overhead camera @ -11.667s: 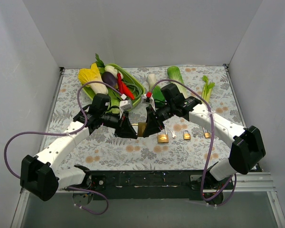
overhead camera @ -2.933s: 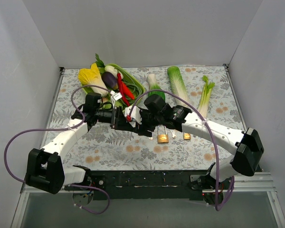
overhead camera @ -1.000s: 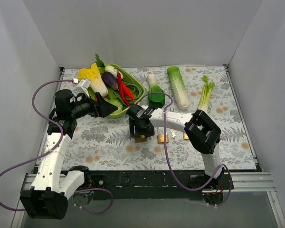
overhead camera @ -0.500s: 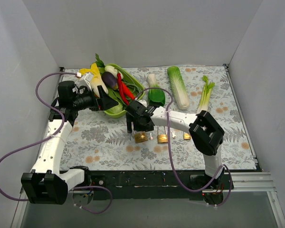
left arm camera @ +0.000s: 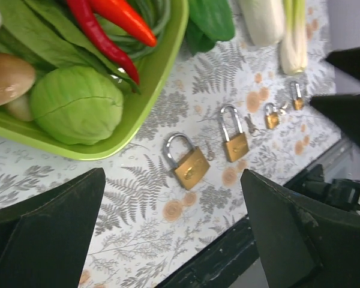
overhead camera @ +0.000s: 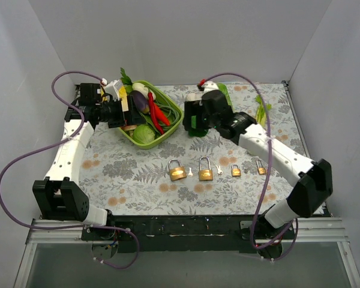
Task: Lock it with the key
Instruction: Reset both arms
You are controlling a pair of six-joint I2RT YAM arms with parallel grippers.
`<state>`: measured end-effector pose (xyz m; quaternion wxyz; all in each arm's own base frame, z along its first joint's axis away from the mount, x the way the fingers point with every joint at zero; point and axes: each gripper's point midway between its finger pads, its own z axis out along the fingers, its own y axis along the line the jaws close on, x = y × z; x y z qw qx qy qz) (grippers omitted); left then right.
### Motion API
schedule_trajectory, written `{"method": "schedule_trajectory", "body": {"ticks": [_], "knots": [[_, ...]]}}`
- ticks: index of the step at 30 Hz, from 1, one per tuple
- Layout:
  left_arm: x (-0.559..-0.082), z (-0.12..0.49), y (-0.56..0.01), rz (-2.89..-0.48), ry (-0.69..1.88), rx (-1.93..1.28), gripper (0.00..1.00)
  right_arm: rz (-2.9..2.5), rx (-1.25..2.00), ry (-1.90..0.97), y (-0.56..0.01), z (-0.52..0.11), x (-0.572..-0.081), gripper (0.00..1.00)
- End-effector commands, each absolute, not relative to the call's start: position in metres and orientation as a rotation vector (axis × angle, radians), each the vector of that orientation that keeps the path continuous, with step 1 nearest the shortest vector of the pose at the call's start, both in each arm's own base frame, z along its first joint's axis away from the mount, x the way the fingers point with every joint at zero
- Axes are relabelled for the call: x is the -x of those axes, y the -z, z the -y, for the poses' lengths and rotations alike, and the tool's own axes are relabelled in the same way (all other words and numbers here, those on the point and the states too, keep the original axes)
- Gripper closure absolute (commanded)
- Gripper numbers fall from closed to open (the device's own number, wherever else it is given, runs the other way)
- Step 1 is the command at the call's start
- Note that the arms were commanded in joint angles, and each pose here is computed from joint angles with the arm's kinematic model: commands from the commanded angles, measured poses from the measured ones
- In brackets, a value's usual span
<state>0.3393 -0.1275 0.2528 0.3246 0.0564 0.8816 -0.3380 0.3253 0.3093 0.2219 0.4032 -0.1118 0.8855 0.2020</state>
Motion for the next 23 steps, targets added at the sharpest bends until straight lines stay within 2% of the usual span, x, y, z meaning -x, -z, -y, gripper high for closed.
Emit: {"method": "schedule_trajectory", "body": {"ticks": [1, 5, 8, 9, 10, 14, 19, 23], "knots": [[-0.359, 0.095, -0.244, -2.344, 0.617, -0.123, 0.02, -1.956, 0.393, -0.397, -0.282, -0.254, -0.358, 0.02], [-0.368, 0.083, -0.21, -2.435, 0.528, -0.068, 0.02, -1.875, 0.41, -0.247, -0.29, -0.195, -0.363, 0.02], [-0.356, 0.098, -0.189, -2.48, 0.607, -0.096, 0.02, -1.908, 0.296, -0.15, -0.27, -0.137, -0.357, 0.02], [-0.347, 0.107, -0.173, -2.52, 0.598, -0.125, 0.02, -1.957, 0.276, -0.109, -0.244, -0.116, -0.352, 0.02], [-0.341, 0.112, -0.167, -2.534, 0.585, -0.147, 0.02, -1.934, 0.252, -0.096, -0.248, -0.104, -0.343, 0.02], [-0.323, 0.138, -0.145, -2.547, 0.496, -0.266, 0.02, -1.944, 0.263, -0.045, -0.229, -0.082, -0.321, 0.02], [-0.319, 0.14, -0.129, -2.586, 0.487, -0.225, 0.02, -1.933, 0.252, -0.029, -0.227, -0.073, -0.313, 0.02], [-0.329, 0.134, -0.146, -2.506, 0.429, -0.233, 0.02, -1.906, 0.267, -0.012, -0.233, -0.07, -0.313, 0.02]]}}
